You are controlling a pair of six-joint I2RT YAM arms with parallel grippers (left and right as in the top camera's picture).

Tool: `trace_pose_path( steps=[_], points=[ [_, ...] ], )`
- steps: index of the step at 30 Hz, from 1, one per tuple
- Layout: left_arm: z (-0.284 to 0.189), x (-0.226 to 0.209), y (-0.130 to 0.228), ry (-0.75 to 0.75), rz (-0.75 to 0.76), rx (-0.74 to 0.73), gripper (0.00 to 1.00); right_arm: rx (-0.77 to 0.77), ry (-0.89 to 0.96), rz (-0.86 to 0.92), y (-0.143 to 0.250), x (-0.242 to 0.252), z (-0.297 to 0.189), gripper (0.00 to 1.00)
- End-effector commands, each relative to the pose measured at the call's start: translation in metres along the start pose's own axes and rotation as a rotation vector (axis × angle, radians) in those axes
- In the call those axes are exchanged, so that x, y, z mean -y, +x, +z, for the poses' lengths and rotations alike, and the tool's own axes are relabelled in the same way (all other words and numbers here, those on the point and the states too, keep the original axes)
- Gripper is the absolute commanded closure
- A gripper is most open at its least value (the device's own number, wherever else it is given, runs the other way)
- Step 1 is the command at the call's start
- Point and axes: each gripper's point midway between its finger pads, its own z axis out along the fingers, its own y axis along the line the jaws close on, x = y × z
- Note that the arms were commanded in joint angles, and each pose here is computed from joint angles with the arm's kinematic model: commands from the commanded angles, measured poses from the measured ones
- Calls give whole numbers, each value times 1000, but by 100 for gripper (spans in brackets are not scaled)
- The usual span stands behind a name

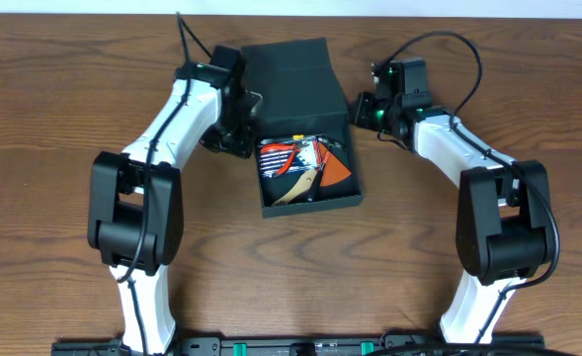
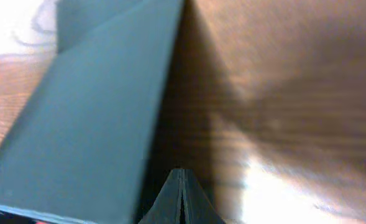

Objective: Pack container
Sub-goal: 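Move both grippers to the lid's two back corners, then grip the lid edges with both grippers and raise it upright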

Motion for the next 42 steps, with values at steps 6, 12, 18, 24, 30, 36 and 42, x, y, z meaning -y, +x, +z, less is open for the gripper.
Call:
trace_pose_path(
  steps=[6,12,18,24,30,36,42],
  points=[
    [-15,-32,-37,187,-118,206,53,-32,-66,-35,-1,10,-6,99],
    [-35,-39,-65,393,-170,369,72,0,-157,-216,-6,-4,0,99],
    [-21,-42,-68,479,-192,368,75,-8,-245,-126,-1,9,30,99],
    [5,-34,-76,603,-225,363,75,-18,-343,22,3,31,54,99],
    [25,-34,-84,670,-280,358,75,-35,-425,59,10,31,63,99],
    [16,-29,-100,729,-244,433,75,20,-497,21,-7,14,56,99],
    [0,-25,-116,805,-256,489,75,59,-521,15,-26,4,51,99]
  ],
)
